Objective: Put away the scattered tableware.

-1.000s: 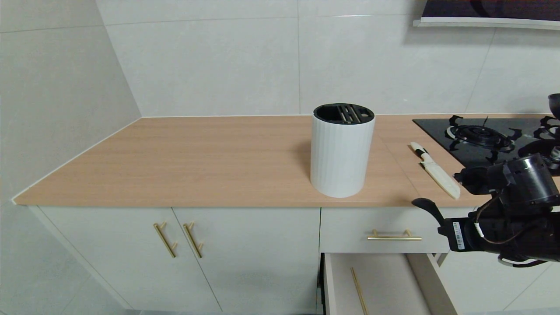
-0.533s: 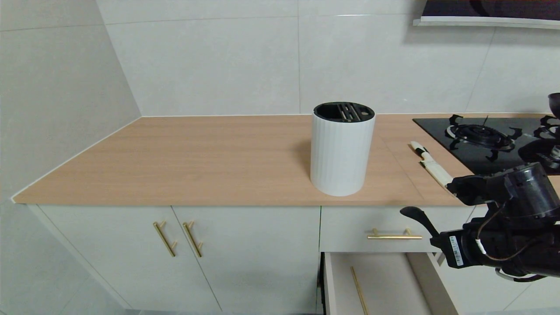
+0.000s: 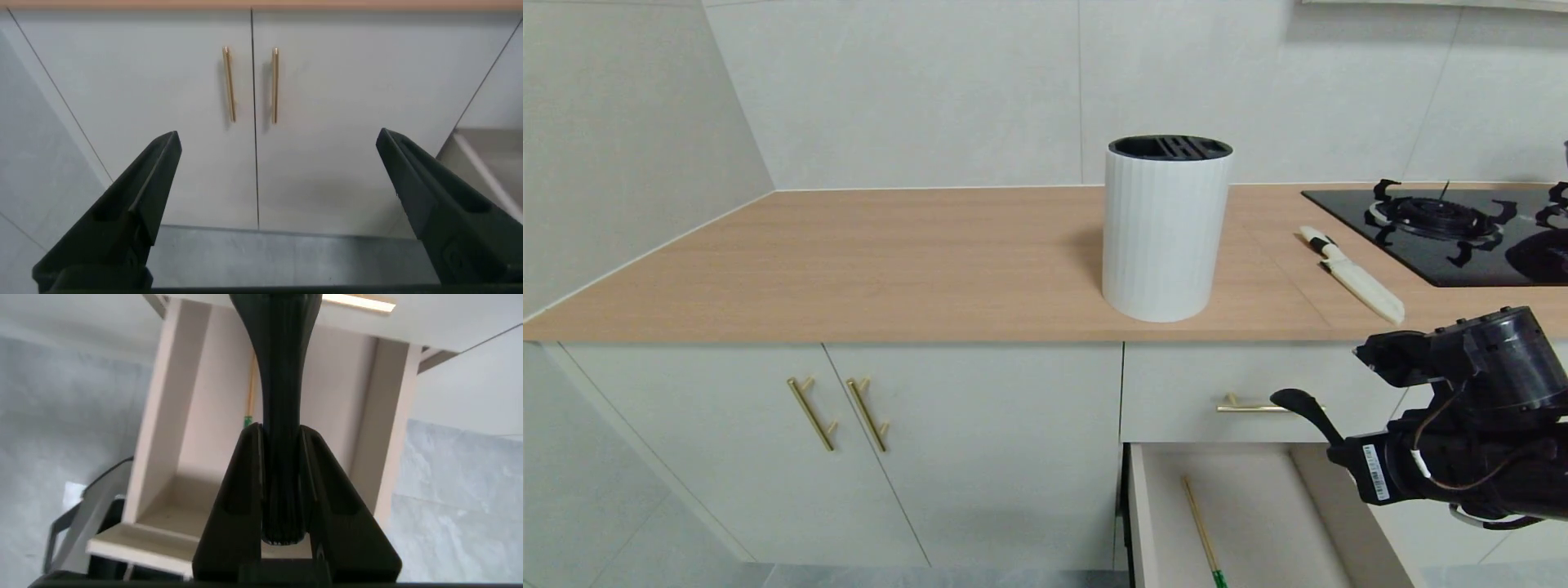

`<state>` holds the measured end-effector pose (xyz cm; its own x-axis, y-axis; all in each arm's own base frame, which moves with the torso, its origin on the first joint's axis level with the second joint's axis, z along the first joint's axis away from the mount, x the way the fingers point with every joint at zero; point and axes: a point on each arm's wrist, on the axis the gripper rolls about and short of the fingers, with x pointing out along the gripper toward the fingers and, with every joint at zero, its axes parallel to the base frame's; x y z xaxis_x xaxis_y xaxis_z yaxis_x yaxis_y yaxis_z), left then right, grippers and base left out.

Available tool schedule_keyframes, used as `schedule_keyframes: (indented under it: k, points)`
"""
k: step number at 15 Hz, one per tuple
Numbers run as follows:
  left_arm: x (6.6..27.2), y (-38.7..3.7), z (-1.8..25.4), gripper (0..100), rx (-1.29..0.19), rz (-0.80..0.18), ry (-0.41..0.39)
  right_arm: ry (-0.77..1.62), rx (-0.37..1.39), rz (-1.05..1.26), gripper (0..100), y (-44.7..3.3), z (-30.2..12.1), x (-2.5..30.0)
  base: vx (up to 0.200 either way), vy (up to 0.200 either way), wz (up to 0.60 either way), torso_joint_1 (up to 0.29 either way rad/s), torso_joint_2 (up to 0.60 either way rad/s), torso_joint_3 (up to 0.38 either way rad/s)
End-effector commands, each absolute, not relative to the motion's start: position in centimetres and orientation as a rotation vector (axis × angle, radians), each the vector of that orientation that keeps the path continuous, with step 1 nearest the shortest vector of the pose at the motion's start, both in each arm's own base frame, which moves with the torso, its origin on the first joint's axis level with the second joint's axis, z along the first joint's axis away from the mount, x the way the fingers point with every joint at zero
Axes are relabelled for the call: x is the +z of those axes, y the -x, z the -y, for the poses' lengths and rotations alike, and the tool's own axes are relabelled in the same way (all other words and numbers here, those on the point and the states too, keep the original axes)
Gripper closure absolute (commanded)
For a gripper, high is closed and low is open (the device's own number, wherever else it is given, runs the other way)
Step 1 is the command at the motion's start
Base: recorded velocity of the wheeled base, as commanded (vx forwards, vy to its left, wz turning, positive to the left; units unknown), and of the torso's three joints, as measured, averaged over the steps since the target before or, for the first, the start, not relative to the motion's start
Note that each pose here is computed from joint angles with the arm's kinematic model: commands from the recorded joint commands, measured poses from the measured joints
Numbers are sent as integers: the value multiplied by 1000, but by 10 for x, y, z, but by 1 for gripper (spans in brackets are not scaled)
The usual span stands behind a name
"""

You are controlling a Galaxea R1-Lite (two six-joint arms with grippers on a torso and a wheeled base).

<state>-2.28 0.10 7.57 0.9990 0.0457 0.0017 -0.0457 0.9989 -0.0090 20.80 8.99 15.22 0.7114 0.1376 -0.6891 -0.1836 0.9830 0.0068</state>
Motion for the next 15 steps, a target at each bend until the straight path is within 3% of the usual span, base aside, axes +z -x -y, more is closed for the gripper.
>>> schedule_keyframes:
  k: [1, 12, 15]
  points:
    - [76, 23, -1, 0, 46, 2, 9, 65, 178, -762, 100, -209, -90, 151, 0, 0, 0, -183, 486, 300]
    - [76, 23, -1, 0, 46, 2, 9, 75, 161, -803, 100, -216, -91, 141, 0, 0, 0, -143, 463, 318]
    - [76, 23, -1, 0, 48, 2, 9, 76, 160, -805, 100, -216, -91, 140, 0, 0, 0, -35, 163, 121]
